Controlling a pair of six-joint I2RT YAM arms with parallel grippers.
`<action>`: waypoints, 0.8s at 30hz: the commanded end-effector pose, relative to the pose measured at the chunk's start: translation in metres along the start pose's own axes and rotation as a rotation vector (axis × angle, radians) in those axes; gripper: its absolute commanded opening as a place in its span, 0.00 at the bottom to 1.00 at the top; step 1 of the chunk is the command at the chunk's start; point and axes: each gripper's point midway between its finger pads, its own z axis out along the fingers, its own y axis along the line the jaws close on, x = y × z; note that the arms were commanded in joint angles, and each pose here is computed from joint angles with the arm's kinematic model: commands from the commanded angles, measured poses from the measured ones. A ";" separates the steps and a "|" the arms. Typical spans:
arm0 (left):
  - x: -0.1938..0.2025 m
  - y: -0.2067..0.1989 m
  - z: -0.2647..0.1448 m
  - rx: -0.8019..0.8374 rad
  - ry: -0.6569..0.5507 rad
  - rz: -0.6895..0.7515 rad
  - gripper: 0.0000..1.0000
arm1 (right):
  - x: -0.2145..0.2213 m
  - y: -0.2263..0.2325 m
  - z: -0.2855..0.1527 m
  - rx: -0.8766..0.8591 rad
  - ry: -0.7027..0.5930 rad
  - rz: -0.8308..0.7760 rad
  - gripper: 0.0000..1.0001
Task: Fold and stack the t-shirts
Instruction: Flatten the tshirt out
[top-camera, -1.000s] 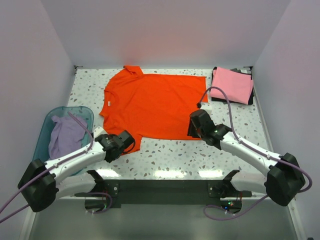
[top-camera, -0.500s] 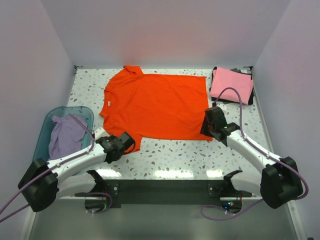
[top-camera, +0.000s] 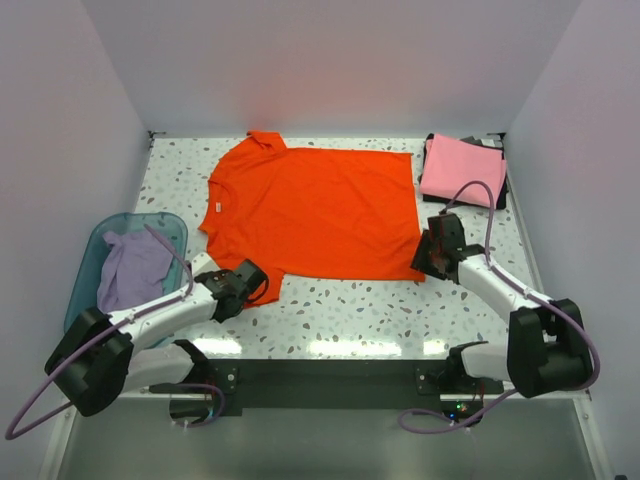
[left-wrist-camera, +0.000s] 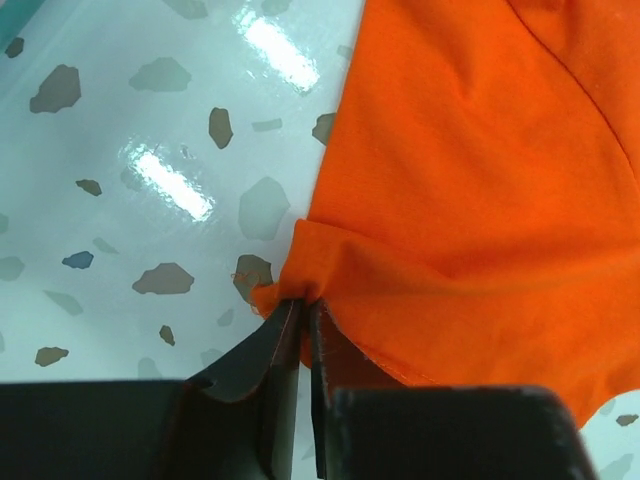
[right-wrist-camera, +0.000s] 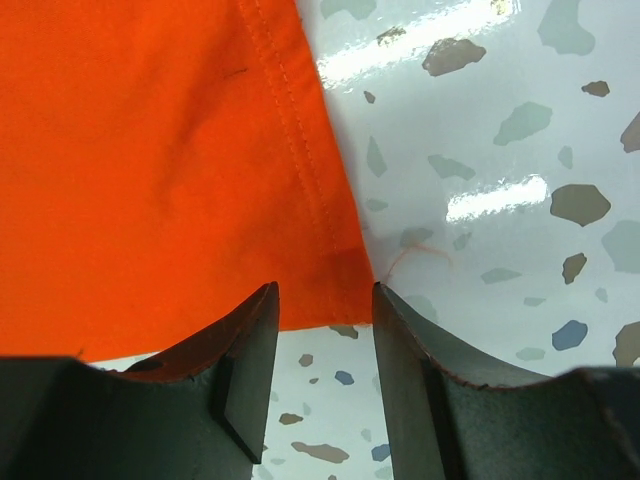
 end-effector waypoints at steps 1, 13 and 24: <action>0.002 -0.005 -0.001 0.040 0.019 -0.003 0.11 | -0.011 0.007 0.005 -0.051 -0.020 0.028 0.47; -0.008 -0.010 -0.026 0.136 0.048 -0.040 0.00 | 0.006 -0.006 0.007 -0.025 0.001 0.093 0.46; -0.021 -0.010 -0.043 0.183 0.044 -0.068 0.00 | 0.013 -0.016 0.009 0.020 0.007 0.132 0.45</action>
